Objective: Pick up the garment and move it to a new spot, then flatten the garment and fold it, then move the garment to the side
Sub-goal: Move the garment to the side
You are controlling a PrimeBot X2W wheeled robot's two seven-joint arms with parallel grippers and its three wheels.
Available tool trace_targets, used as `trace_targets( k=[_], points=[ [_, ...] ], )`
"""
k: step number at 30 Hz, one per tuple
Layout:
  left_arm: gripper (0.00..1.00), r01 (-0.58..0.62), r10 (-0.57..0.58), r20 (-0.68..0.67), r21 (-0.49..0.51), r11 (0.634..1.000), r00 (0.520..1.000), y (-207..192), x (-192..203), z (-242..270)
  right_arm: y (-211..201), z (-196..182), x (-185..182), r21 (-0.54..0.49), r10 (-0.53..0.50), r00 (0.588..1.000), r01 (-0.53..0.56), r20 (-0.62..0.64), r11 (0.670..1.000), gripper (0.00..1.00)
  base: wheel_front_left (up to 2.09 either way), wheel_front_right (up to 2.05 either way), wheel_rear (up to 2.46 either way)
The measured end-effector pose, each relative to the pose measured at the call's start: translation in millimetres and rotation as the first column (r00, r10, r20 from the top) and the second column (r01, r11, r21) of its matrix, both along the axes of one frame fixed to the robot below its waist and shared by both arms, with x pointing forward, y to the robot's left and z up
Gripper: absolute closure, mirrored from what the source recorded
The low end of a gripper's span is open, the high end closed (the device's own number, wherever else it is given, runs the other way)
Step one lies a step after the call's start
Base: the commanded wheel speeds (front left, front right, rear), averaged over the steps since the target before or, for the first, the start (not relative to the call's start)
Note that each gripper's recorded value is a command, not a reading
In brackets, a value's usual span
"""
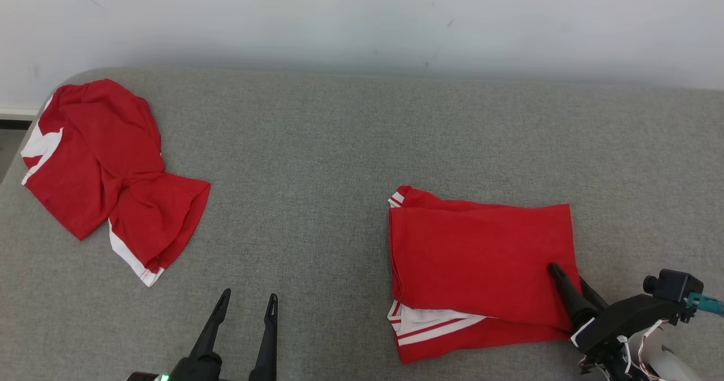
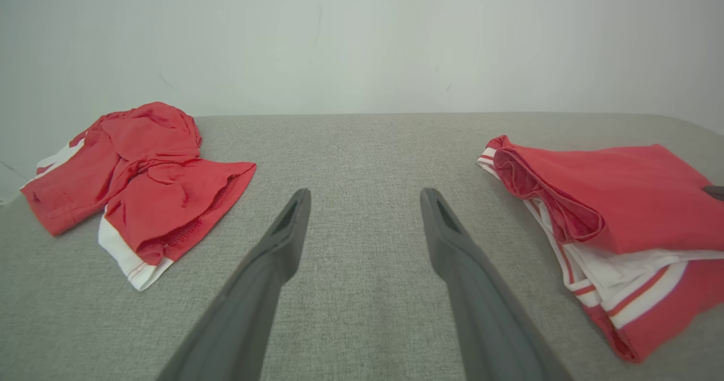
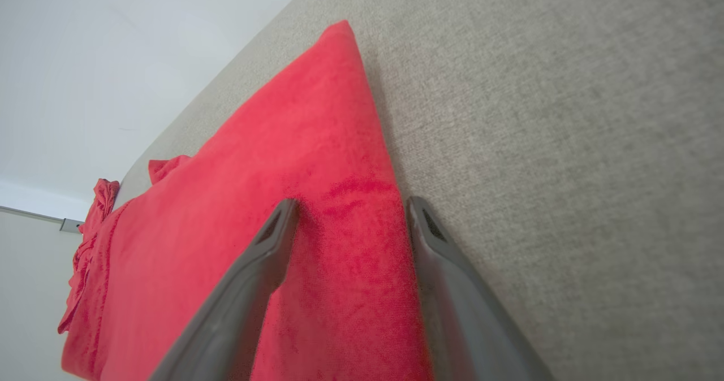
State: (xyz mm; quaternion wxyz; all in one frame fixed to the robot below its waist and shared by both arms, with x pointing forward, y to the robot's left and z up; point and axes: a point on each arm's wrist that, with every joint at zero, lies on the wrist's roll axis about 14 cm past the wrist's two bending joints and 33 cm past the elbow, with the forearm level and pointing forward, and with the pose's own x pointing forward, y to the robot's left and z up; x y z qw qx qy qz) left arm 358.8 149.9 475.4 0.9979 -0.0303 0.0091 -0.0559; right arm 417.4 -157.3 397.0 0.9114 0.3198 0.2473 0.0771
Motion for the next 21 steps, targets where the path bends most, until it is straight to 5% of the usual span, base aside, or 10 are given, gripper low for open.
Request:
trace_targets(
  k=[1,5,21],
  points=[
    [0.0,0.0,0.0,-0.001,0.001,1.0,1.0,0,0,0,0,2,1,0.001,0.0,1.0,0.0,0.007,1.0,0.47,0.0,0.0,0.0],
    [0.0,-0.001,0.001,-0.003,0.002,1.0,1.0,1,0,-1,-2,4,2,0.004,0.003,1.0,-0.003,0.012,1.0,0.98,0.0,0.0,0.0],
    [0.0,0.053,-0.053,-0.003,0.016,0.998,0.999,-11,9,-3,-24,30,4,-0.125,0.048,0.987,-0.029,0.151,0.992,1.0,0.0,0.0,0.0]
  ],
)
